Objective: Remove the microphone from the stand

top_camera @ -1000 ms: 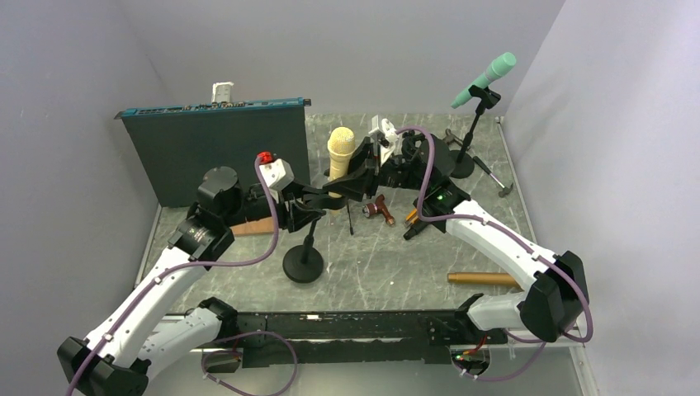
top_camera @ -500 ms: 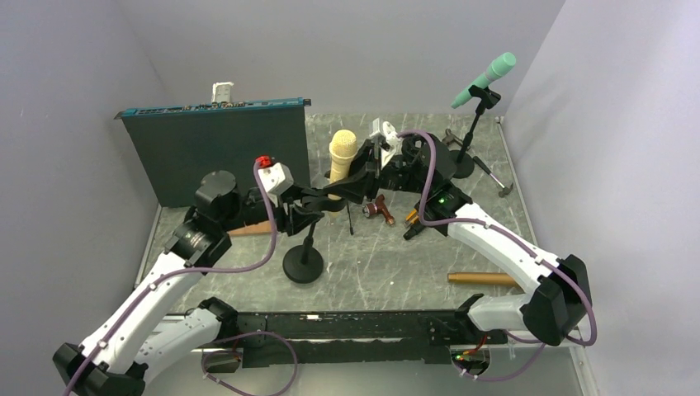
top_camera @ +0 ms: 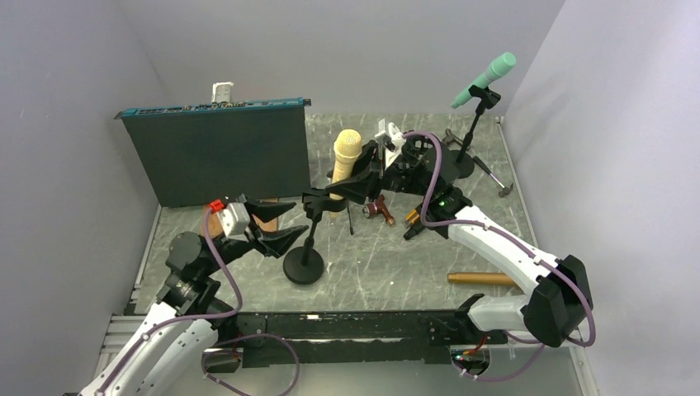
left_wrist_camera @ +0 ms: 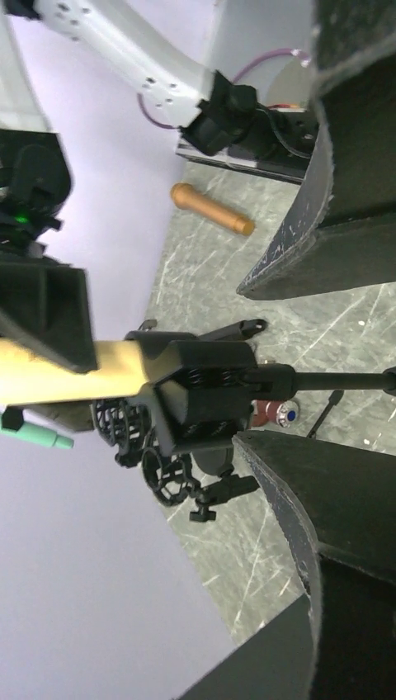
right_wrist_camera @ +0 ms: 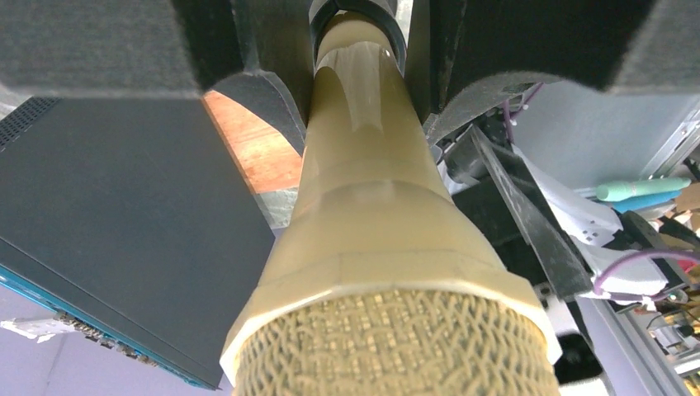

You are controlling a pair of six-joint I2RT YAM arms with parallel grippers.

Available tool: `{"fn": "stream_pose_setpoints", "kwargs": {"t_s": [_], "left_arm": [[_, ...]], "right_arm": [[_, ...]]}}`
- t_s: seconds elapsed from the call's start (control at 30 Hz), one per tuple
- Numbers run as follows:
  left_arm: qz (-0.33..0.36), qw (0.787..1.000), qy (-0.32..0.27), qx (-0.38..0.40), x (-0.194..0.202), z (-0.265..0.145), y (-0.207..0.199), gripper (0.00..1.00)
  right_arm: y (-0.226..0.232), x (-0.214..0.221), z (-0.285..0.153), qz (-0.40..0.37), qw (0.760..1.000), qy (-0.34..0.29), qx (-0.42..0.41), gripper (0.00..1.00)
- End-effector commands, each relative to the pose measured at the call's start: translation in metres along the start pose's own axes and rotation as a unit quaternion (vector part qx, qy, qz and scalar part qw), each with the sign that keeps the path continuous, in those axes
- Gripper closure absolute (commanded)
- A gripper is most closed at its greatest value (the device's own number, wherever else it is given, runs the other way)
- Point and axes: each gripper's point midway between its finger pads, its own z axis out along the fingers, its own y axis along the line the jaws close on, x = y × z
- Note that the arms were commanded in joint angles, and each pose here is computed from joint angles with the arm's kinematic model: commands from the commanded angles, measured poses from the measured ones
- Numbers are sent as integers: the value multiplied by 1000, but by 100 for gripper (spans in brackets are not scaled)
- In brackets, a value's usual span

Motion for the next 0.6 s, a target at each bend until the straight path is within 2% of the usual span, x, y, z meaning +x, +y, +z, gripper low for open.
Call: {"fn": "stream_pose_setpoints", "kwargs": {"t_s": [0.0,0.17,0.23,0.37,0.57], "left_arm": [[98,990,-53,82,0,4,-19,37],[176,981,-58,53,-8,17,1,38],[195,977,-54,70,-6,21,0,37],[187,979,-40,66,7,28,7,37],[162,984,-69,27,-5,27,16,38]], "right_arm": [[10,-16,-2,-24,999,-28,-14,100],[12,-17,-4,-31,999,-30,-15,100],[12,-18,-4,-34,999,-31,-15,100],[14,-19,-4,-36,999,-31,-21,100],[14,-17,-5,-37,999,-26,-20,100]]}}
